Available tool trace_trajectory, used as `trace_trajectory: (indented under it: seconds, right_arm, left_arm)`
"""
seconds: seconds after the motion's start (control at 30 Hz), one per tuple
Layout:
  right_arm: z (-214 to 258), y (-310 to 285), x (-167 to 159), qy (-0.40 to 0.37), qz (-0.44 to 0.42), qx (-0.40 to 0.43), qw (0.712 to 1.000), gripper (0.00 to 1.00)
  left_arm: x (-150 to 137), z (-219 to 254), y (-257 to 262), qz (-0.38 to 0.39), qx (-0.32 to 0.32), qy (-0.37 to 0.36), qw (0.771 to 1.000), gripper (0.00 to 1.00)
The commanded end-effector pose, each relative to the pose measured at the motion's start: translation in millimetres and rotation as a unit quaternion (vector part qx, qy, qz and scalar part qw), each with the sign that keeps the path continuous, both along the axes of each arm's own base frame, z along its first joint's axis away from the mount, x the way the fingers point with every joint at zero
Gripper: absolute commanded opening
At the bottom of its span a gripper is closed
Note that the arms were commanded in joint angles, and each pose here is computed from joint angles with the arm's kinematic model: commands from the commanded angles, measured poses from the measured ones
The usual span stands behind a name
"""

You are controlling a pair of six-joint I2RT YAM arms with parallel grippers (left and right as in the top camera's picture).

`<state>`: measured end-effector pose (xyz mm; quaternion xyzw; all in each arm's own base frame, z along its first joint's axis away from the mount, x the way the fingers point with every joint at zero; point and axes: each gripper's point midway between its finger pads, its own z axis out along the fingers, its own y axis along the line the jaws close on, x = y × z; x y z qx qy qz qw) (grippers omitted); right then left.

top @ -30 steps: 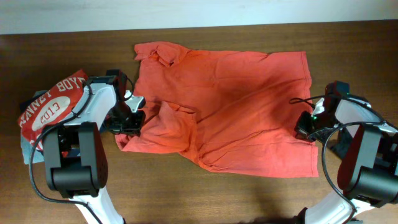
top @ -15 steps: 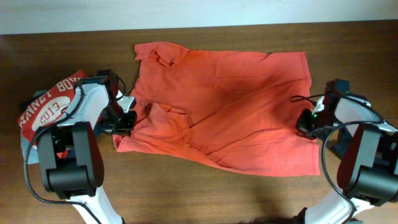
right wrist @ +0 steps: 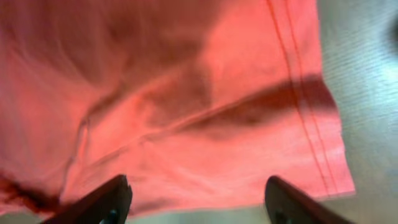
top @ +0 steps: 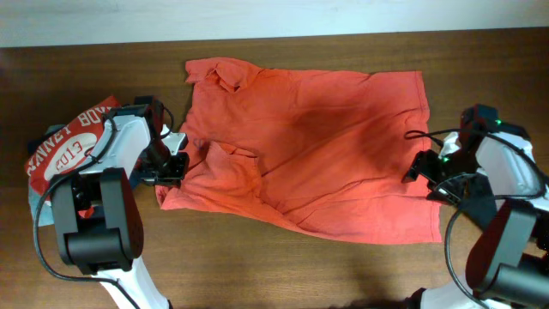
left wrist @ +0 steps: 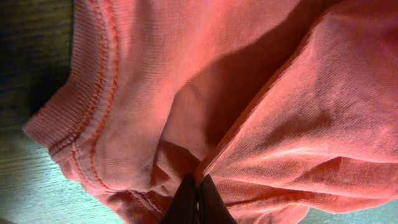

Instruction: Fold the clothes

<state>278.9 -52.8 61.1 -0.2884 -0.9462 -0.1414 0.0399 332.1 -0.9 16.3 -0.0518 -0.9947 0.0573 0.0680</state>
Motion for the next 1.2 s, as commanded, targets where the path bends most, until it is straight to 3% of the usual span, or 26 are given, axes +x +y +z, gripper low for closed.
trace_trajectory:
  seconds: [0.0,0.27,0.53,0.73,0.87,0.97,1.03,1.1,1.17]
  right_arm:
    - [2.5,-13.3,-14.2,0.016,-0.03,0.009,0.999,0.76]
    - [-22.0,-10.4,-58.2,0.083,-0.078,0.037,0.993,0.75]
    - [-48.1,-0.2,-81.1,0.122,-0.134,0.039,0.983,0.61]
    - [-70.6,4.4,-89.1,0.119,-0.156,0.034,0.98,0.58]
    - [-77.9,3.9,-88.5,0.11,-0.162,0.03,0.98,0.46]
    - [-79.2,1.1,-84.8,0.101,-0.161,0.024,0.982,0.22]
    - [-79.9,-2.4,-85.1,0.101,-0.16,0.015,0.982,0.11]
    - [-79.3,-4.6,-85.4,0.1,-0.15,0.009,0.984,0.04]
    - [-75.7,-6.4,-88.6,0.11,-0.142,0.003,0.984,0.04]
  left_arm:
    - [6.2,4.2,2.0,-0.003,-0.001,-0.007,1.0,0.01]
    - [7.3,4.7,0.5,-0.001,-0.005,-0.009,1.0,0.01]
    - [7.7,4.8,-0.4,-0.001,-0.008,-0.009,1.0,0.01]
    - [9.3,4.6,-0.1,0.0,-0.008,-0.013,1.0,0.01]
    - [9.4,4.6,-0.1,0.0,-0.008,-0.013,1.0,0.01]
    - [10.4,4.5,0.0,0.0,-0.007,-0.015,1.0,0.01]
    - [11.1,4.4,0.0,0.0,-0.007,-0.017,1.0,0.0]
    - [11.1,4.4,0.0,0.0,-0.007,-0.017,1.0,0.01]
    - [11.1,4.4,0.0,-0.001,-0.007,-0.017,1.0,0.0]
